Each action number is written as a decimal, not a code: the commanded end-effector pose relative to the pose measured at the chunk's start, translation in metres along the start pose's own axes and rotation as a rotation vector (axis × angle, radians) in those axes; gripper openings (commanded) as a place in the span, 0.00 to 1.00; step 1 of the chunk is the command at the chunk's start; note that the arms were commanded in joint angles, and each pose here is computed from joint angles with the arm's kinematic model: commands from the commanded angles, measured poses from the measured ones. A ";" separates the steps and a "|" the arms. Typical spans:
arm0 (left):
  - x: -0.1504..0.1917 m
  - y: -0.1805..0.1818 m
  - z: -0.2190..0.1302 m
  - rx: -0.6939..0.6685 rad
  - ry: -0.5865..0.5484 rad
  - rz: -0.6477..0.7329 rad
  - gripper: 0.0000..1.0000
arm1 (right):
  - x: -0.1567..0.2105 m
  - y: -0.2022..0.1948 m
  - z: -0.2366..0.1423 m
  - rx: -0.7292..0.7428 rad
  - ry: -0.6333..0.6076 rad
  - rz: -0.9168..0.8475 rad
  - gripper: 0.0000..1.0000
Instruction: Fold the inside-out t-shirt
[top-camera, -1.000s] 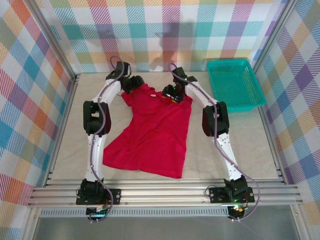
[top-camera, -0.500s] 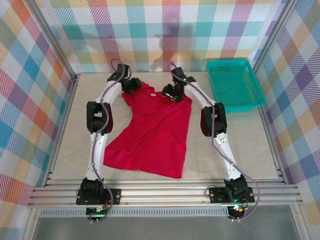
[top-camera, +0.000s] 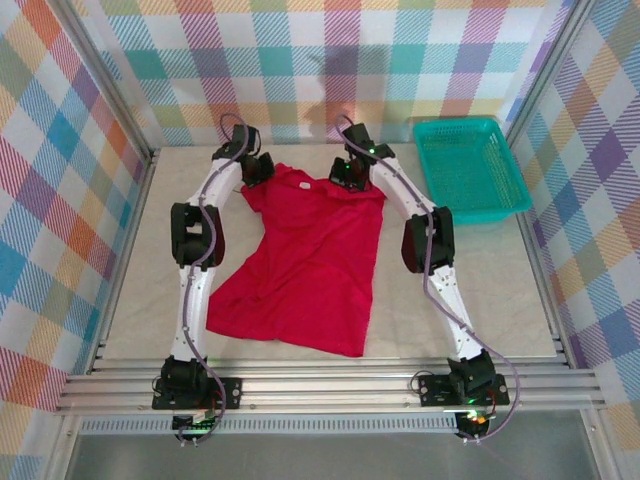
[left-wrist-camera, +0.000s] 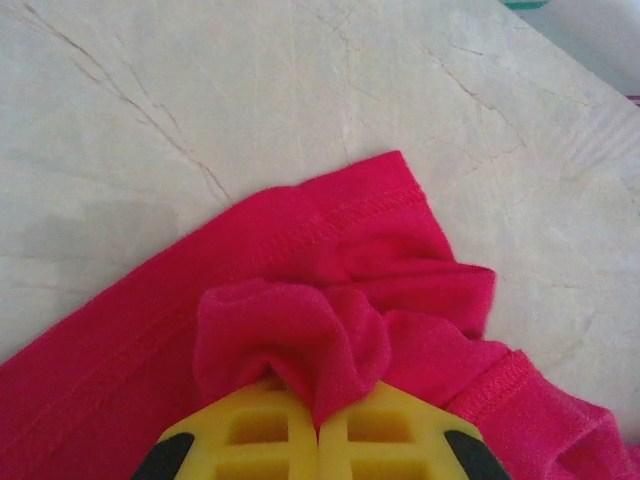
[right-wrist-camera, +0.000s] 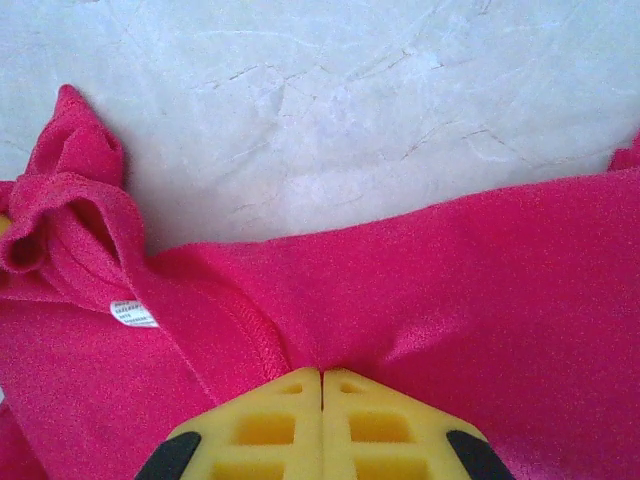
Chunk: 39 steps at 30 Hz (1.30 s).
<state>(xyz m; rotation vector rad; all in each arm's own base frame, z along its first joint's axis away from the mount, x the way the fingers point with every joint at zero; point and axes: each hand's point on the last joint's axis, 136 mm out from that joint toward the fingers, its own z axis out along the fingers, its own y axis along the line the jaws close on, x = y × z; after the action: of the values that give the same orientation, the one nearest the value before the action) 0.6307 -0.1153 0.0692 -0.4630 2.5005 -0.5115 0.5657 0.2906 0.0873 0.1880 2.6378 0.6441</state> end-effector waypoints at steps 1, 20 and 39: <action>-0.053 -0.033 -0.098 0.020 -0.160 0.070 0.00 | -0.034 0.031 -0.081 -0.024 -0.129 -0.095 0.00; 0.019 -0.072 -0.236 0.101 -0.280 0.199 0.00 | -0.008 0.085 -0.232 -0.226 -0.200 -0.260 0.00; 0.155 0.007 -0.158 -0.034 -0.013 0.093 0.54 | 0.146 -0.047 -0.112 -0.024 0.097 -0.131 0.00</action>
<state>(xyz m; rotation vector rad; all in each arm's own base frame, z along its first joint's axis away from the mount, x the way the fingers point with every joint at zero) 0.4176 -0.1337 0.1022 -0.3674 2.5177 -0.4084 0.3750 0.2257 0.0769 -0.0093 2.7953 0.5923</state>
